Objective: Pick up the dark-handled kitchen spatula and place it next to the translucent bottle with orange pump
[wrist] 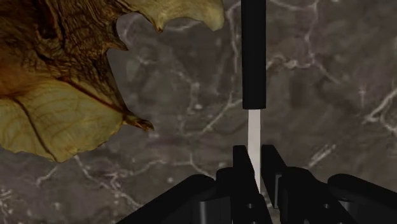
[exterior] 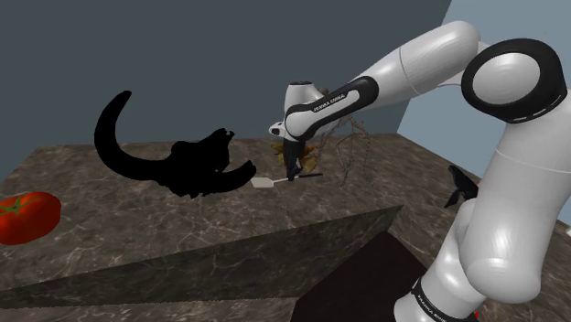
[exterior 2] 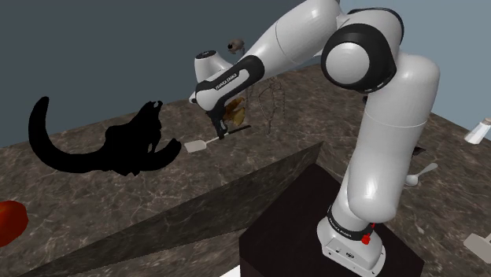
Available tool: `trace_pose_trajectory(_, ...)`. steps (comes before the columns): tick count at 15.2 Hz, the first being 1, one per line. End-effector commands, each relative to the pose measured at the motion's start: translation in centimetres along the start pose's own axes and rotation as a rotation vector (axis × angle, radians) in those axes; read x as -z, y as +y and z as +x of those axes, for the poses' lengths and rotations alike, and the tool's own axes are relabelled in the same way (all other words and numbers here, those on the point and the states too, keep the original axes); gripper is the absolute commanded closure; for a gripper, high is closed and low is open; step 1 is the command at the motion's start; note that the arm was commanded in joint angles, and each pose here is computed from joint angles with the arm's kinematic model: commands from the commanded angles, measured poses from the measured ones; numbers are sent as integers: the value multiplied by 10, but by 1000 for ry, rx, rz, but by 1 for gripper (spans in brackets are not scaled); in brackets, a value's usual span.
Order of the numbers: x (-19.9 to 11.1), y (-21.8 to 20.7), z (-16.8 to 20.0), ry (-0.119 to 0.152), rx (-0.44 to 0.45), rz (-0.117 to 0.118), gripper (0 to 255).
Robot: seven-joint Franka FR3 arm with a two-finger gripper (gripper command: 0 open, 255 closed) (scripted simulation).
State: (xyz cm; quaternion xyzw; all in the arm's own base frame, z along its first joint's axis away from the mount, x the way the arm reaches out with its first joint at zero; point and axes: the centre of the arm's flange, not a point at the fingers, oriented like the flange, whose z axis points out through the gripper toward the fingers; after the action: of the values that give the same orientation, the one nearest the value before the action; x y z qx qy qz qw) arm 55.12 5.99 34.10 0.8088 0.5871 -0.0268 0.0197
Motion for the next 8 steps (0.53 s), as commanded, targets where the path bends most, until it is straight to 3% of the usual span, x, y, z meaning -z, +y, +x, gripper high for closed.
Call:
trace_pose_trajectory(1, 8, 0, -1, 0, 0, 0, 255)
trace_pose_trajectory(8, 45, 0, -3, 0, 0, 0, 255)
